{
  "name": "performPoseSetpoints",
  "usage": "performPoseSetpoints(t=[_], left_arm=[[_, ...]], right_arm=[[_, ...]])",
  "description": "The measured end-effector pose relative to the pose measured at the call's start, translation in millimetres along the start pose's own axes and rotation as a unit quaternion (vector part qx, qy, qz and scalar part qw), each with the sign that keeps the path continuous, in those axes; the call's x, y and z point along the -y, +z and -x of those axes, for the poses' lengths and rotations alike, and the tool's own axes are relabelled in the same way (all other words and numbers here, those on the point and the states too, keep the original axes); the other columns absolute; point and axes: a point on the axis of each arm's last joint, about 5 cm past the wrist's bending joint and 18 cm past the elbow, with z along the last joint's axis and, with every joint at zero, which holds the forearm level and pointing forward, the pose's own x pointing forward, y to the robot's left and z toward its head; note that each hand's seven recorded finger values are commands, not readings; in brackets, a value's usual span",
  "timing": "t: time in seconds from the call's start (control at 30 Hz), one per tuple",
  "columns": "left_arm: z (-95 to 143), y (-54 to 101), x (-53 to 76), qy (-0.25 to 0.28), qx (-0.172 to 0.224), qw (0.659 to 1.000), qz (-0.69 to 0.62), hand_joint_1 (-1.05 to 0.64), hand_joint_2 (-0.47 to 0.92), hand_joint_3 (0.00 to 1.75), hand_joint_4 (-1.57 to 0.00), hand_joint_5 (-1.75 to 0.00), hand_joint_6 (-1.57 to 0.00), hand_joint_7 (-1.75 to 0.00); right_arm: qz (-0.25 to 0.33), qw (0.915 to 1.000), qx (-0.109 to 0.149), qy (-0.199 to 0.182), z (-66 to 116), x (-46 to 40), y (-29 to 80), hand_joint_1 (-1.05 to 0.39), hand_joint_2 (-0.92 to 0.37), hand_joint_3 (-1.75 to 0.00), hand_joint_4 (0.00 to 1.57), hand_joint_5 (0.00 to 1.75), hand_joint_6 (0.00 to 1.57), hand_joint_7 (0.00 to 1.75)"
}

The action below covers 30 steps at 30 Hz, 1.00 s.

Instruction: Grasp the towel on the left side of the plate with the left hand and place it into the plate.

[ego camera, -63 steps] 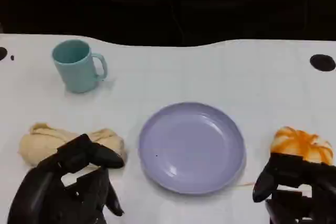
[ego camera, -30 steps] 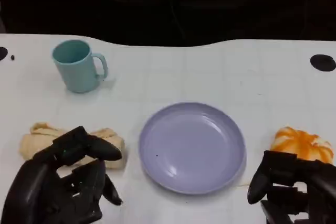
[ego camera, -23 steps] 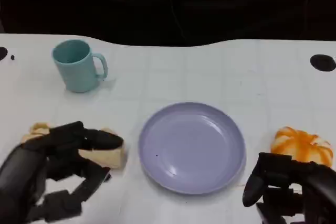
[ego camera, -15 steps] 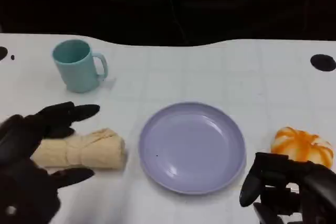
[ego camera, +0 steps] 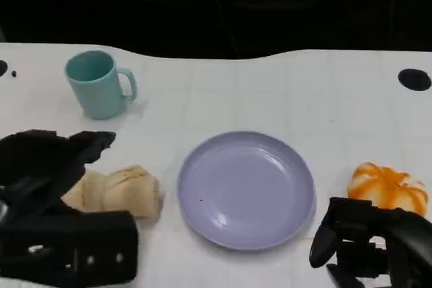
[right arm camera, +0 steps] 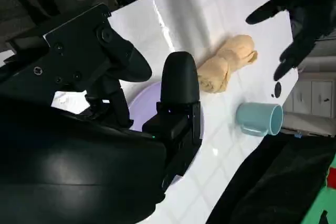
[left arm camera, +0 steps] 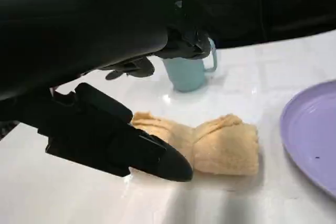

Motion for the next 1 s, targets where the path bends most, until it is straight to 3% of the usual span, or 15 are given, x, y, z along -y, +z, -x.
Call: performPoseSetpoints(t=[0.17,0.37,0.57,0.63,0.77,0.8,0.83,0.93,1.0], left_arm=[[-21,0.5,17.1,-0.034,-0.021,0.999,-0.004,-0.65,0.89,0.0,-0.31,-0.17,-0.25,-0.01],[-42,-0.1,28.6,-0.061,-0.031,0.998,-0.01,-0.6,0.9,0.0,-0.39,-0.14,-0.31,-0.02],[-62,-5.8,45.7,-0.086,-0.044,0.995,-0.009,-0.46,0.92,0.11,-0.56,-0.14,-0.52,-0.07],[-67,-9.3,51.4,-0.08,-0.042,0.996,-0.012,-0.39,0.92,0.15,-0.72,-0.25,-0.69,-0.11],[-74,-17.6,59.7,-0.058,-0.03,0.998,0.001,-0.28,0.92,0.21,-0.8,-0.93,-1.09,-0.17],[-75,-19.3,61.9,-0.048,-0.026,0.998,0.006,-0.27,0.92,0.19,-0.74,-1.32,-1.04,-0.5],[-75,-20.9,64.0,-0.041,-0.023,0.999,0.009,-0.26,0.92,0.18,-0.7,-1.5,-0.92,-0.82],[-76,-23.6,67.9,-0.025,-0.015,0.999,0.013,-0.25,0.92,0.29,-0.72,-1.71,-0.71,-1.39],[-75,-24.2,69.0,-0.012,-0.009,1.0,0.017,-0.26,0.92,0.33,-0.74,-1.74,-0.64,-1.56]], right_arm=[[0.003,1.0,0.002,0.0,0.7,-0.2,0.8,0.0,-0.53,-1.18,0.74,1.75,0.61,1.53],[0.003,1.0,0.0,0.001,0.9,-0.4,1.0,-0.01,-0.53,-1.17,0.74,1.75,0.61,1.53],[0.004,1.0,0.001,0.002,1.1,-0.9,1.5,-0.04,-0.52,-1.16,0.75,1.75,0.61,1.53],[0.004,1.0,0.001,0.002,1.2,-0.9,1.6,-0.04,-0.53,-1.15,0.74,1.75,0.61,1.52],[0.004,1.0,0.001,0.001,1.1,-1.0,1.5,-0.04,-0.53,-1.14,0.74,1.75,0.61,1.52],[0.003,1.0,0.001,0.001,1.1,-1.0,1.5,-0.03,-0.54,-1.15,0.74,1.75,0.61,1.52],[0.003,1.0,0.001,0.0,1.1,-1.1,1.5,-0.03,-0.54,-1.15,0.74,1.75,0.61,1.52],[0.001,1.0,0.001,-0.001,0.7,-1.3,1.5,-0.03,-0.54,-1.15,0.73,1.75,0.61,1.52],[-0.001,1.0,0.002,-0.001,0.3,-1.5,1.2,-0.03,-0.54,-1.15,0.73,1.75,0.61,1.52]])
